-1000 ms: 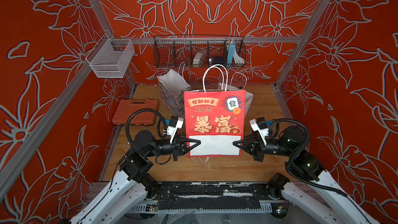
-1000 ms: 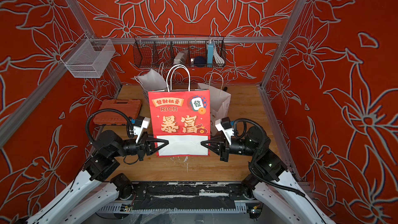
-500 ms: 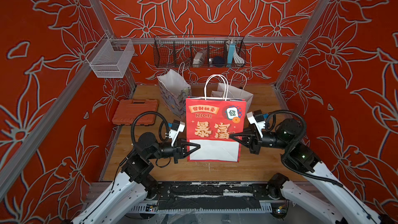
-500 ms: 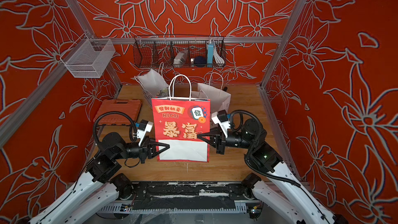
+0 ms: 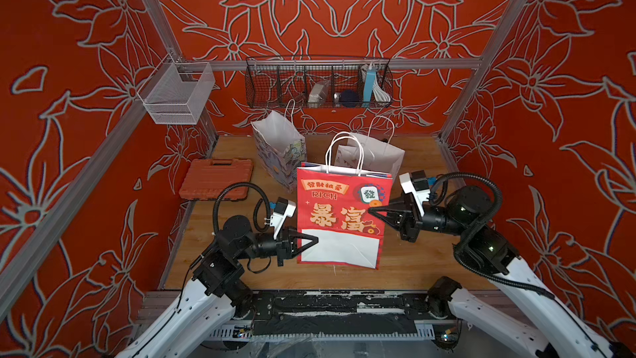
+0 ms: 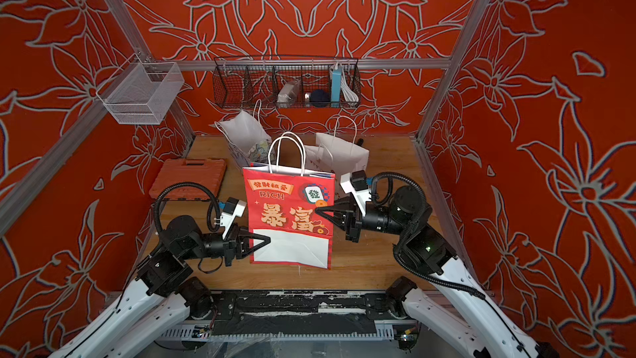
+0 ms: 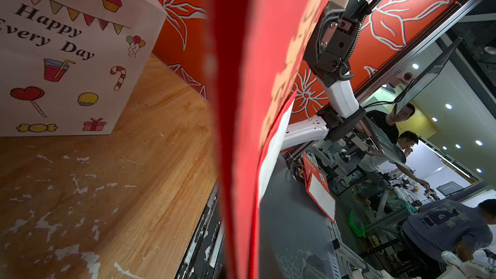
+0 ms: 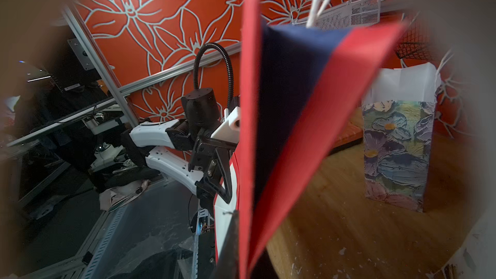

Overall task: Put away the paper bag
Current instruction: Press the paper bag.

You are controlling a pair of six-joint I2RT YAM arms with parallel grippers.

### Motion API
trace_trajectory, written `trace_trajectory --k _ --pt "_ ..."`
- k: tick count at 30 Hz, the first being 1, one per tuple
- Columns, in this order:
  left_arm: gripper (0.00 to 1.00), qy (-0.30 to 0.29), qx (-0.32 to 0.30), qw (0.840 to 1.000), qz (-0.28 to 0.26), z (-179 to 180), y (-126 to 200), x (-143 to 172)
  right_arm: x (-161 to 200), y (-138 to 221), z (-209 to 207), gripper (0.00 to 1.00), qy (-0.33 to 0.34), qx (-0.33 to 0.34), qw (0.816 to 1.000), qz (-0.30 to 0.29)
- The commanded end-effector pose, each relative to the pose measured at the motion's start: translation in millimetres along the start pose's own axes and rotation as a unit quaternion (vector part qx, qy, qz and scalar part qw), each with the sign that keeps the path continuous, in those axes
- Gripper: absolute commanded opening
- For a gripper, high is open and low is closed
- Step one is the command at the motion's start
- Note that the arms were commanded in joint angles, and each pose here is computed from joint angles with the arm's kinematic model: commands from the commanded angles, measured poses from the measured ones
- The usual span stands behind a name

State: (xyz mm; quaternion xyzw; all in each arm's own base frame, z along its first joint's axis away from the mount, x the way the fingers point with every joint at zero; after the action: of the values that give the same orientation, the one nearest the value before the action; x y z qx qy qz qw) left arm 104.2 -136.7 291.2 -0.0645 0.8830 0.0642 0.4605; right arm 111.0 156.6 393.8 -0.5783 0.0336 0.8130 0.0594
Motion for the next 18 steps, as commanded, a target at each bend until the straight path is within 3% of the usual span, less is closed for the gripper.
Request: trace_trajectory --k 1,4,8,10,11,12,13,15,17,18 --pt "0.00 0.001 -0.002 1.000 0.012 3 0 8 -20 5 11 0.36 0.036 -0.001 0.999 -0.029" --pt "0.00 0.005 -0.004 1.000 0.018 6 -1 11 -25 5 12 0.36 0.044 0.004 0.998 -0.036" --pt "0.00 0.009 -0.008 1.000 0.026 9 -1 15 -31 4 14 0.07 0.053 0.002 0.998 -0.039" --pt "0.00 0.009 -0.010 0.999 0.030 9 -1 18 -33 3 14 0.00 0.054 -0.003 0.998 -0.038" --pt "0.00 0.009 -0.012 0.999 0.032 10 0 19 -34 3 15 0.00 0.054 -0.003 0.998 -0.040" --pt "0.00 0.009 -0.014 0.999 0.034 10 1 20 -35 3 14 0.09 0.054 -0.001 0.998 -0.041" --pt "0.00 0.009 -0.015 0.999 0.035 10 1 21 -36 3 14 0.27 0.055 0.001 0.998 -0.043" --pt "0.00 0.011 -0.016 0.999 0.036 10 1 22 -38 3 14 0.38 0.057 0.004 0.997 -0.047" --pt "0.00 0.013 -0.016 0.999 0.036 10 2 23 -39 3 15 0.30 0.060 0.002 0.997 -0.049" --pt "0.00 0.015 -0.017 0.999 0.035 10 2 24 -40 2 15 0.18 0.060 -0.001 0.997 -0.049"
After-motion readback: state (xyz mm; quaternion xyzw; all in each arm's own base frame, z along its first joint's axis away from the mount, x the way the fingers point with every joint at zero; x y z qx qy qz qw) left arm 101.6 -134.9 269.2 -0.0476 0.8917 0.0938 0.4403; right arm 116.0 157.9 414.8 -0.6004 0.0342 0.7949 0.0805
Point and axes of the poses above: each gripper's point midway between its finger pads, its own y axis back along the fingers, its own z axis along the line the jaws close on, x = y × z, the point moved 9 cm from there along y, back along the fingers, and after that the axes turned 4 degrees about -y, right-handed, at the moved point
